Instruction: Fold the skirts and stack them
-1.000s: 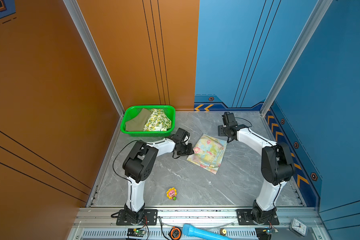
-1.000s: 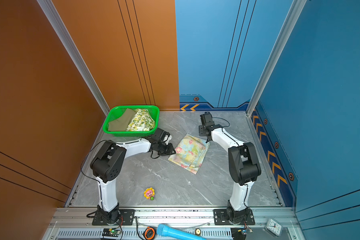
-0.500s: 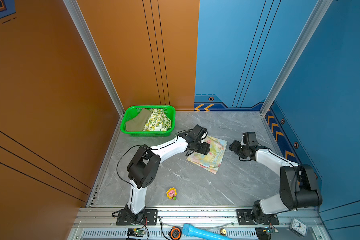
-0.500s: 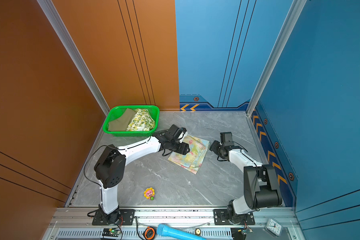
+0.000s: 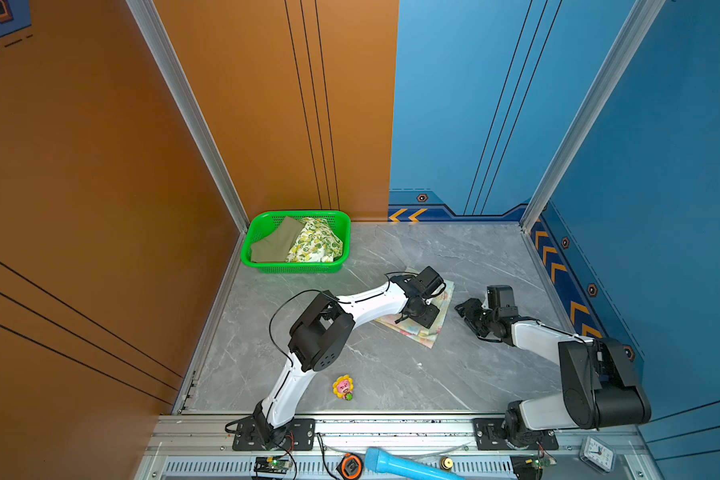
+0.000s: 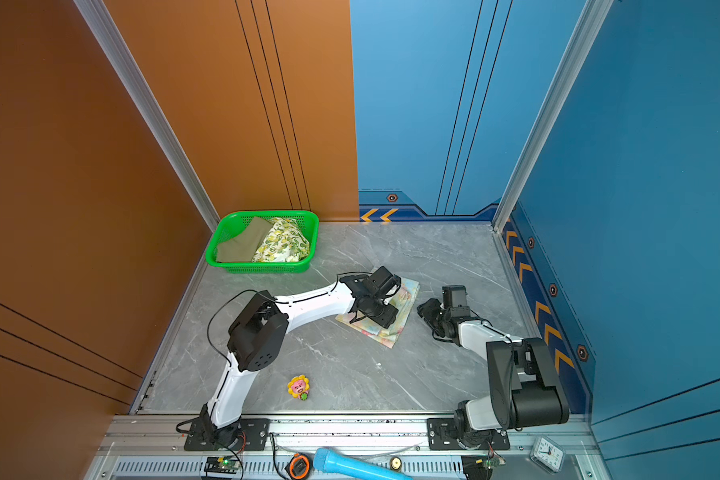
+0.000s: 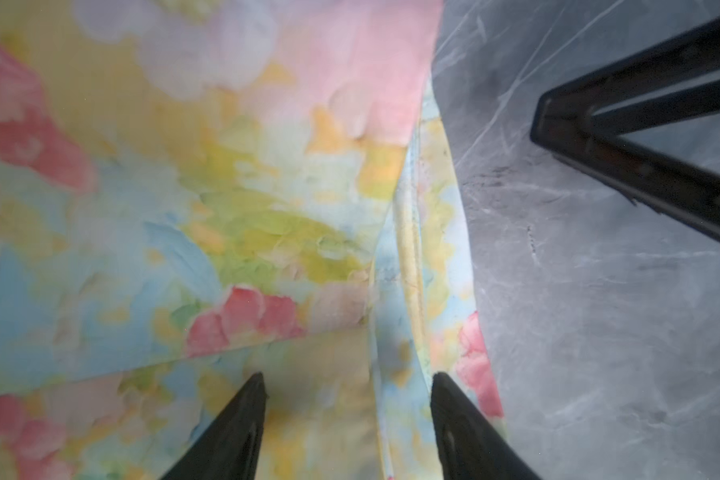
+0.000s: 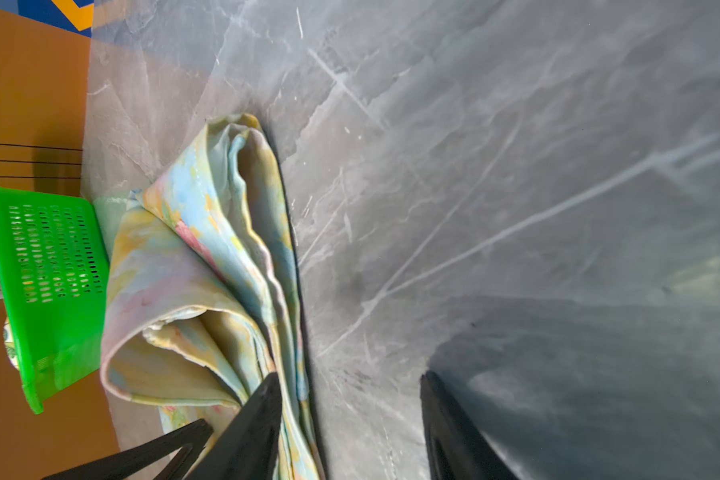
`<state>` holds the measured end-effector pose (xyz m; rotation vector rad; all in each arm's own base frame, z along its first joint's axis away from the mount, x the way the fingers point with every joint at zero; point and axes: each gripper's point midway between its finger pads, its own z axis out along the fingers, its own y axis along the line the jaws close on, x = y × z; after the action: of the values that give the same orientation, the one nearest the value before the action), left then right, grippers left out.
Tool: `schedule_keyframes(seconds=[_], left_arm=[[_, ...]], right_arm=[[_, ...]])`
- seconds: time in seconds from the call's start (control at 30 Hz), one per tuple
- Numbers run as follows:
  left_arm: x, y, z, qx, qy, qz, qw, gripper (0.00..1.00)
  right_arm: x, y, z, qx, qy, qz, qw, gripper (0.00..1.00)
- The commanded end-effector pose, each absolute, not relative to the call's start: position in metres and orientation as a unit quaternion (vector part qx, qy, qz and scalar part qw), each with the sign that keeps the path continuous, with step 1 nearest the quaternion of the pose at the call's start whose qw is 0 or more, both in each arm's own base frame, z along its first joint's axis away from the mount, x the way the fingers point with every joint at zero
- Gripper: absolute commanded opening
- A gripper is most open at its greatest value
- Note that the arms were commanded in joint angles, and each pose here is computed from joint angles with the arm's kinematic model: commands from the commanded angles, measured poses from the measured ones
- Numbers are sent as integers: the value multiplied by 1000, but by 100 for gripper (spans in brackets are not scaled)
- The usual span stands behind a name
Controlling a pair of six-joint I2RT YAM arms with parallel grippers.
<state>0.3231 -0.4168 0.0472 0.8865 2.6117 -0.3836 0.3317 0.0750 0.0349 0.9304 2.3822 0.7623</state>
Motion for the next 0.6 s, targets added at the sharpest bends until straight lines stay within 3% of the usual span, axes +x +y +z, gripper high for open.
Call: schedule_keyframes(seconds=[0.0, 0.23, 0.4, 0.57], left_arm=[[324, -415, 40, 327, 923, -97, 176, 63], [324, -421, 26, 331, 924, -84, 170, 53], [325, -424, 22, 329, 925, -84, 168, 23], [327, -426, 25, 328, 925, -87, 171, 6]], right_arm=[[329, 83, 32, 351, 857, 300, 228, 53], [323, 89, 25, 353, 856, 303, 224, 49], [321, 95, 21, 347, 859, 303, 223, 43], [324, 96, 18, 343, 861, 300, 226, 37]])
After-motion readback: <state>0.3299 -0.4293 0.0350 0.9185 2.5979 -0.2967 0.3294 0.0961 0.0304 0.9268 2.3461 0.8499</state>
